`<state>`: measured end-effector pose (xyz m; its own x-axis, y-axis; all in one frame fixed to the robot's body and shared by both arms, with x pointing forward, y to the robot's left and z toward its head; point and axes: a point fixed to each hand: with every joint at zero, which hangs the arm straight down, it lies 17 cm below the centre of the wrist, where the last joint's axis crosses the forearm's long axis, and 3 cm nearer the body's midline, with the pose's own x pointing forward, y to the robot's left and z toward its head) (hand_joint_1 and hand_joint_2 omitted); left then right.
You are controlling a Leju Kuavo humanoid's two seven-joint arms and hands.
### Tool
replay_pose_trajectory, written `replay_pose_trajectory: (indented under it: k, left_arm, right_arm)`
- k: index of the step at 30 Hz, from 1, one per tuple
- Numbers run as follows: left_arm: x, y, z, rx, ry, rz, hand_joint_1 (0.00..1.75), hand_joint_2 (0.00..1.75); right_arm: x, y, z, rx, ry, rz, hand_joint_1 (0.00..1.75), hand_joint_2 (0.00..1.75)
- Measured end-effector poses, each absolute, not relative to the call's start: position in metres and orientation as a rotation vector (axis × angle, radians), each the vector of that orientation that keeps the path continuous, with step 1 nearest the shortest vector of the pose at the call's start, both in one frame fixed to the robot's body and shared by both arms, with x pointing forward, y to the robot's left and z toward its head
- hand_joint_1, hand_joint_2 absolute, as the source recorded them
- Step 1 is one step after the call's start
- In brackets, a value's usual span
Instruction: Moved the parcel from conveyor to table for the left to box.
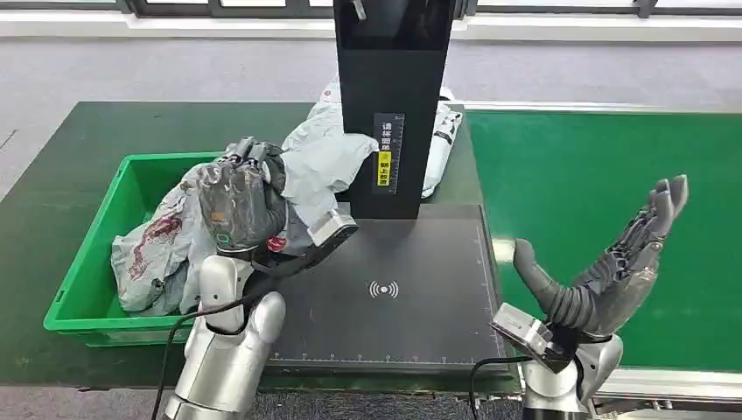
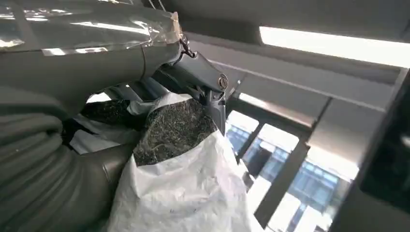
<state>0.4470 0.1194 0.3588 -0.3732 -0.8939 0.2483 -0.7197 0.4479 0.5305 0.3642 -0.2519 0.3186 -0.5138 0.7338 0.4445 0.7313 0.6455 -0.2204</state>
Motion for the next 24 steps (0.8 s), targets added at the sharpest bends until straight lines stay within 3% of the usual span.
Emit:
replay_pose_trajectory:
  k: [11, 18, 24]
  left_arm:
    - [0.437, 0.166, 0.378, 1.430, -2.188, -0.336, 1.75, 1.75]
    - [0.474, 0.266, 0.340, 1.508, -1.947, -0.227, 1.75, 1.75]
    - [0.480, 0.295, 0.320, 1.518, -1.853, -0.196, 1.75, 1.75]
  right_arm:
    - [0.363, -0.252, 0.307, -1.142, -2.323, 0.031, 0.00, 1.75]
    - [0.361, -0.252, 0.300, -1.137, -2.312, 0.043, 0.00, 1.75]
    - [0.361, -0.251, 0.300, -1.137, -2.316, 0.049, 0.00, 1.75]
